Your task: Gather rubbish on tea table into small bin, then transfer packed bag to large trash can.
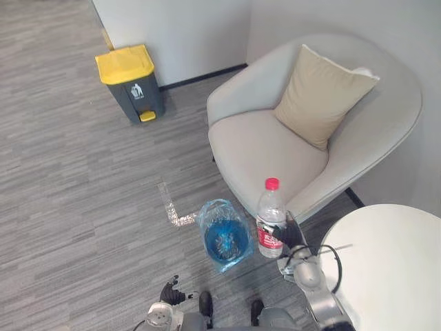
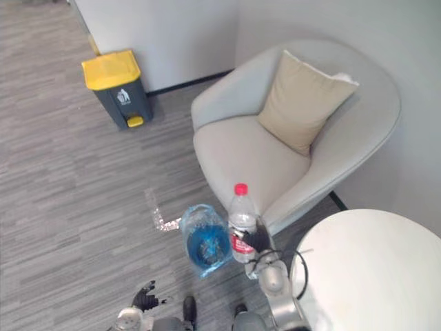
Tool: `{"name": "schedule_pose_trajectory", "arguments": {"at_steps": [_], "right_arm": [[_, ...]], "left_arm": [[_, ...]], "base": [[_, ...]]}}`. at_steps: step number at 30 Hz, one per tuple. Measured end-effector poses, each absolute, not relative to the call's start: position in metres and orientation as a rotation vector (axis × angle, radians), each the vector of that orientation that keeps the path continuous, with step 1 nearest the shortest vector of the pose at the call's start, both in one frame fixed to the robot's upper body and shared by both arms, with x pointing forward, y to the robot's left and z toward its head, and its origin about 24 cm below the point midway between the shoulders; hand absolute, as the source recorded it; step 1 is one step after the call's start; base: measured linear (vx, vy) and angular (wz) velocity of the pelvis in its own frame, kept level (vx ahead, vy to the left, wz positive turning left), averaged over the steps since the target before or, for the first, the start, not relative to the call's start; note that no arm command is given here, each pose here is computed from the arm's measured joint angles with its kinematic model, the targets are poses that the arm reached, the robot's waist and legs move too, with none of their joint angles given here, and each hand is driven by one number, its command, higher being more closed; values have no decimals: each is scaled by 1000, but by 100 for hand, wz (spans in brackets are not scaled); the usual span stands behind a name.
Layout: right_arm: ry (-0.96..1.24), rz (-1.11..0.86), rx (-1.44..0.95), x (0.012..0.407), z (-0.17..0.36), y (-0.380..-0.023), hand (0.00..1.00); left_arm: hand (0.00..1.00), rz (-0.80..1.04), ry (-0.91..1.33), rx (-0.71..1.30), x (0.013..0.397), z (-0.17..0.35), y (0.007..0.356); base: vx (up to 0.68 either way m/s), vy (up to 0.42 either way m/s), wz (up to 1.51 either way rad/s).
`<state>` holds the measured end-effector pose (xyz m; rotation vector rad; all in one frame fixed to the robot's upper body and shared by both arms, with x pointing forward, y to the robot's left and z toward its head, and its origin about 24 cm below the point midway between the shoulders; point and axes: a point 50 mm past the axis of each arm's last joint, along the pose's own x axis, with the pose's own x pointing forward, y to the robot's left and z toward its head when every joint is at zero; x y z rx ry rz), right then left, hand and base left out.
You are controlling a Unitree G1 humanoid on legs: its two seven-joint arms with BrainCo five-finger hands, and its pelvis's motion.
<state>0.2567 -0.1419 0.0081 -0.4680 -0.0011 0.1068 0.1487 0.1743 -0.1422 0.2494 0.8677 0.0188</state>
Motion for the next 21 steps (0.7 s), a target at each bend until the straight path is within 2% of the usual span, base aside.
{"name": "schedule_pose_trajectory", "arguments": {"at_steps": [11,21], "right_arm": [[-231,44,-591,319,77,-148,100],[-428,-11,-573,342,136,-134,100]], "left_arm": [[0,130,595,159,224,-96,178],[0,134,269,62,253,-38,169]], "base": [[-179,30,11],[-110,0,15]]}}
